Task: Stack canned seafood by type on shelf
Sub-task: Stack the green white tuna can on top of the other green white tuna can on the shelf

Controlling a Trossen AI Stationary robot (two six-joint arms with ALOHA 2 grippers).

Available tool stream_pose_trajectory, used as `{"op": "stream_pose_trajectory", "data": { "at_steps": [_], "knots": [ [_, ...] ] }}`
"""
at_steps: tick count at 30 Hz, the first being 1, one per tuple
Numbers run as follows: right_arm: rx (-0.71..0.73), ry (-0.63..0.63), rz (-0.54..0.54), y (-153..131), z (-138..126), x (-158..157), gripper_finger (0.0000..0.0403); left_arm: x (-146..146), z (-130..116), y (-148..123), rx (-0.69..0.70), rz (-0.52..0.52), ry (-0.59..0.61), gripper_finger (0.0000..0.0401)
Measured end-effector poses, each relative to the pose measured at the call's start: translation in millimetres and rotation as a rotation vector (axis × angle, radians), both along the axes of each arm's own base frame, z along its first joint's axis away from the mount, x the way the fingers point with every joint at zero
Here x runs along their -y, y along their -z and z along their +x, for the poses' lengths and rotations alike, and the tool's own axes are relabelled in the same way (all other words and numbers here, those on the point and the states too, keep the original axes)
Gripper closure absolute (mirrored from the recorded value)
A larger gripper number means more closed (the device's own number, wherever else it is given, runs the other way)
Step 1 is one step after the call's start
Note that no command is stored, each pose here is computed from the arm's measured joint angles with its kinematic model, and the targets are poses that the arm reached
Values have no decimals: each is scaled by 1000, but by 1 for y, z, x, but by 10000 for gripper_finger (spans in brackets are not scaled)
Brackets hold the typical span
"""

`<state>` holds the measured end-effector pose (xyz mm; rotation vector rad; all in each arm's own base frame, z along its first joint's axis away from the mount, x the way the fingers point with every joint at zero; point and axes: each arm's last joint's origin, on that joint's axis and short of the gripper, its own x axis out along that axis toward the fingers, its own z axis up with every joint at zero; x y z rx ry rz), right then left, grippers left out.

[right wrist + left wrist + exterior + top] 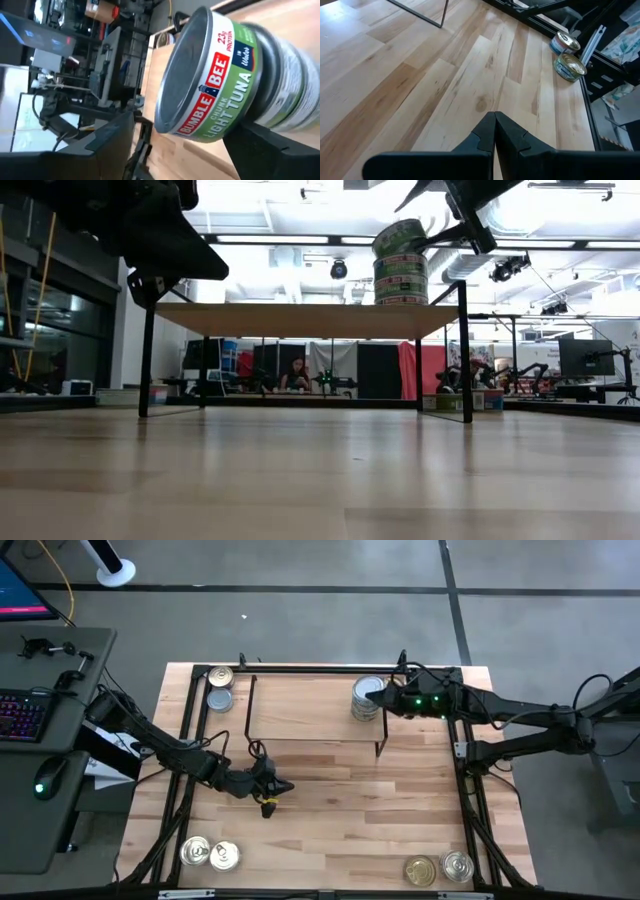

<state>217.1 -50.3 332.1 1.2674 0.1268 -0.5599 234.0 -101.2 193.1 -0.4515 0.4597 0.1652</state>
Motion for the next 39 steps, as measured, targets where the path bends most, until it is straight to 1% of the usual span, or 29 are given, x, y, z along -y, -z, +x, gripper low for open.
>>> {"op": "stream_pose_trajectory", "data": {
  "at_steps": [6, 9, 16, 22, 27, 30, 33, 39],
  "knots": [
    [12, 14, 35, 0, 0, 0, 120, 0, 0, 0, -1, 1, 0, 401],
    [10, 38, 31, 0, 0, 1, 120, 0, 0, 0, -1, 0, 0, 401],
    [-25, 66, 59, 5, -1, 1, 120, 0, 0, 0, -1, 1, 0, 401],
    [-36, 112, 38, 5, -2, 2, 120, 0, 0, 0, -3, 1, 0, 401],
    [-31, 128, 47, 6, 0, 5, 120, 0, 0, 0, -4, 3, 0, 401],
    [-20, 129, 48, 2, 2, 5, 120, 0, 0, 1, -8, 5, 0, 401],
    [-7, 136, 33, -10, 2, 6, 120, 0, -1, 1, -12, 7, 0, 401],
    [-141, 150, 32, -20, 6, 11, 120, -1, -2, 3, -30, 16, 0, 401]
  ]
}}
